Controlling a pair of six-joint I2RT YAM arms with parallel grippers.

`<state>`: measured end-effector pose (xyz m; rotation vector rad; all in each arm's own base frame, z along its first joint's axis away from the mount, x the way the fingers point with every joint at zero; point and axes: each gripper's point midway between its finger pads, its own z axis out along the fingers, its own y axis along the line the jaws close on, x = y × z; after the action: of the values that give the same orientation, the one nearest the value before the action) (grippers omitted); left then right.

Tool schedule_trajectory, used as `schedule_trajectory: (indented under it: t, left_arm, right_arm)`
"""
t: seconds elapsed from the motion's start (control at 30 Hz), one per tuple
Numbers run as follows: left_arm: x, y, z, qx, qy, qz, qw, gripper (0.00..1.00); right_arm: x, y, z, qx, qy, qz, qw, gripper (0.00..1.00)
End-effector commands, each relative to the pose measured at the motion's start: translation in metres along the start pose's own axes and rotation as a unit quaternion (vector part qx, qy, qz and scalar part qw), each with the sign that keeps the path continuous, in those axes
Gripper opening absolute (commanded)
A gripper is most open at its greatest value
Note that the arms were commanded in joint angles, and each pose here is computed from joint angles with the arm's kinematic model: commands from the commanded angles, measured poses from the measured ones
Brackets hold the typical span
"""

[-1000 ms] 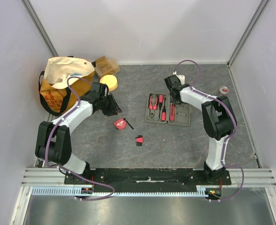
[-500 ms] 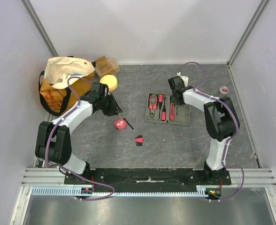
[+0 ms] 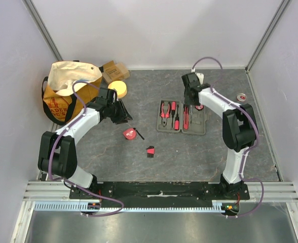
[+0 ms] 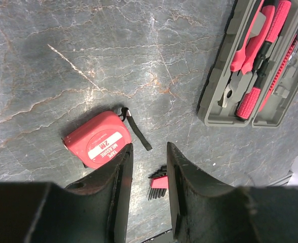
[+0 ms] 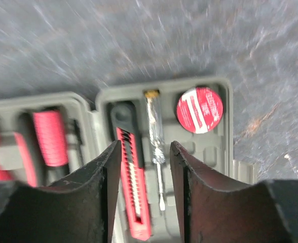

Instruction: Pack the tool kit

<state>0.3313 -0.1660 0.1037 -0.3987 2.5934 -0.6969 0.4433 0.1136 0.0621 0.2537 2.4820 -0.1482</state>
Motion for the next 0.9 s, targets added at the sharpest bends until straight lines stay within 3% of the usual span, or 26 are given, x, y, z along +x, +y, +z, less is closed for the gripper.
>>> schedule_trajectory:
  t: [0.0, 0.17, 0.37, 0.67, 0.87]
  left_arm:
    - [-0.025, -0.016, -0.019, 0.019, -0.053, 0.028, 0.998, 0.39]
    - [-0.030, -0.017, -0.035, 0.020, -0.089, 0.030, 0.995, 0.39]
    - [-0.029, -0.016, -0.058, 0.028, -0.128, 0.034, 0.991, 0.40]
    - [-0.013, -0.013, -0.102, 0.047, -0.176, 0.048, 0.982, 0.41]
    - [0.006, -0.006, -0.122, 0.055, -0.183, 0.060, 0.980, 0.42]
  right_arm:
    - [-0.077, 0.008, -0.054, -0.016, -0.065, 0.027, 0.997, 0.56]
    - [-0.081, 0.022, -0.096, -0.045, -0.084, -0.003, 0.995, 0.73]
    - [-0.016, 0.068, -0.140, -0.086, -0.078, -0.066, 0.991, 0.97]
    - [0.112, 0.128, -0.172, -0.135, -0.013, -0.093, 0.986, 0.98]
    - [0.172, 0.151, -0.173, -0.118, 0.028, -0.111, 0.986, 0.98]
